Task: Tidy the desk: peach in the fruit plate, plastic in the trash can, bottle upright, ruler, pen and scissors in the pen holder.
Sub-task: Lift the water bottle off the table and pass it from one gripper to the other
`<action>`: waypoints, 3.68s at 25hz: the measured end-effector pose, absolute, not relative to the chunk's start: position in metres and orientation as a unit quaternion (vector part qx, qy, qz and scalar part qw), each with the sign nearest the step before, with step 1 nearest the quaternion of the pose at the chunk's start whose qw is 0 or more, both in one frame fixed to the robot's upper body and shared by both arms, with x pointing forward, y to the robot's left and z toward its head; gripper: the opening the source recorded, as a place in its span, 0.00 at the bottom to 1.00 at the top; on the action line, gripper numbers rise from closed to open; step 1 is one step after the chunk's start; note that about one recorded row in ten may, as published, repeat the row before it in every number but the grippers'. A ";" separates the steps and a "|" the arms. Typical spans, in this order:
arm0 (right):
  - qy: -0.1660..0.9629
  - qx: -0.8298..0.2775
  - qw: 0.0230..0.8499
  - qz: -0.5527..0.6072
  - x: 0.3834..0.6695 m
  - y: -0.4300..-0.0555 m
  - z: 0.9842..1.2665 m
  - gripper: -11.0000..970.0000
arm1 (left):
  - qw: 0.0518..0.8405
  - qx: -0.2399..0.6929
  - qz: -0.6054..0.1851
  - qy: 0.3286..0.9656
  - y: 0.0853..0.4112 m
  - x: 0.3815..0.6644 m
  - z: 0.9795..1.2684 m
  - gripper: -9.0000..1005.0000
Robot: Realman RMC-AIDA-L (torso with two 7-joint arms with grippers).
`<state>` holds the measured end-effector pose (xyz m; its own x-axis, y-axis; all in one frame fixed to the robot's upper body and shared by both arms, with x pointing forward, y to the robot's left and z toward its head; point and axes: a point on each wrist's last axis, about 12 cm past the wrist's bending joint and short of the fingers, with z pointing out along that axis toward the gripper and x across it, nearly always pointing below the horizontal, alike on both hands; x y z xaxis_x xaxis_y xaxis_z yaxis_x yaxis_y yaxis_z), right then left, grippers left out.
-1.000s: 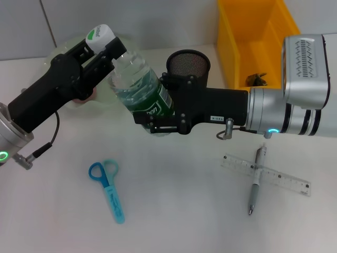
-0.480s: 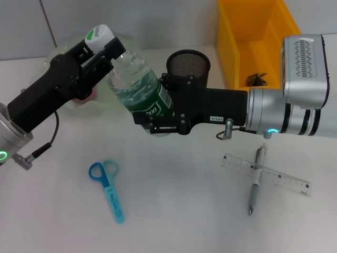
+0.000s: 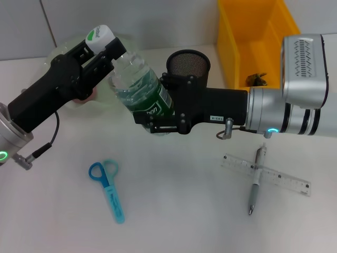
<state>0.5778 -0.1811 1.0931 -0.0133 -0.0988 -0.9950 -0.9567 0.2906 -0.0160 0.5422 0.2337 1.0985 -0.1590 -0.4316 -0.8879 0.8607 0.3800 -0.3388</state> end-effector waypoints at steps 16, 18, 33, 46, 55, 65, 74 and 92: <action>0.599 -0.457 0.531 0.388 0.581 -0.178 1.093 0.84 | 0.616 0.191 -0.525 0.555 0.233 0.542 1.098 0.45; 0.599 -0.457 0.531 0.388 0.581 -0.178 1.093 0.84 | 0.616 0.191 -0.525 0.555 0.233 0.542 1.098 0.45; 0.600 -0.460 0.529 0.385 0.583 -0.176 1.093 0.85 | 0.614 0.195 -0.526 0.556 0.232 0.543 1.099 0.46; 0.602 -0.461 0.528 0.383 0.582 -0.177 1.092 0.85 | 0.613 0.194 -0.525 0.558 0.232 0.543 1.098 0.46; 0.608 -0.465 0.518 0.381 0.582 -0.176 1.090 0.85 | 0.614 0.194 -0.524 0.558 0.233 0.543 1.098 0.47; 0.616 -0.472 0.507 0.376 0.583 -0.175 1.088 0.85 | 0.615 0.194 -0.524 0.556 0.233 0.545 1.100 0.47; 0.624 -0.477 0.497 0.369 0.583 -0.174 1.084 0.85 | 0.613 0.193 -0.526 0.557 0.234 0.546 1.101 0.48; 0.643 -0.473 0.485 0.358 0.580 -0.177 1.073 0.84 | 0.618 0.194 -0.524 0.553 0.239 0.550 1.107 0.49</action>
<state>0.5797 -0.1773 1.0734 -0.0831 -0.2613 -0.9617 -0.9548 0.2971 0.0018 0.5497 0.2390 1.1072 -0.1616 -0.4332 -0.8867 0.8621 0.3753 -0.3405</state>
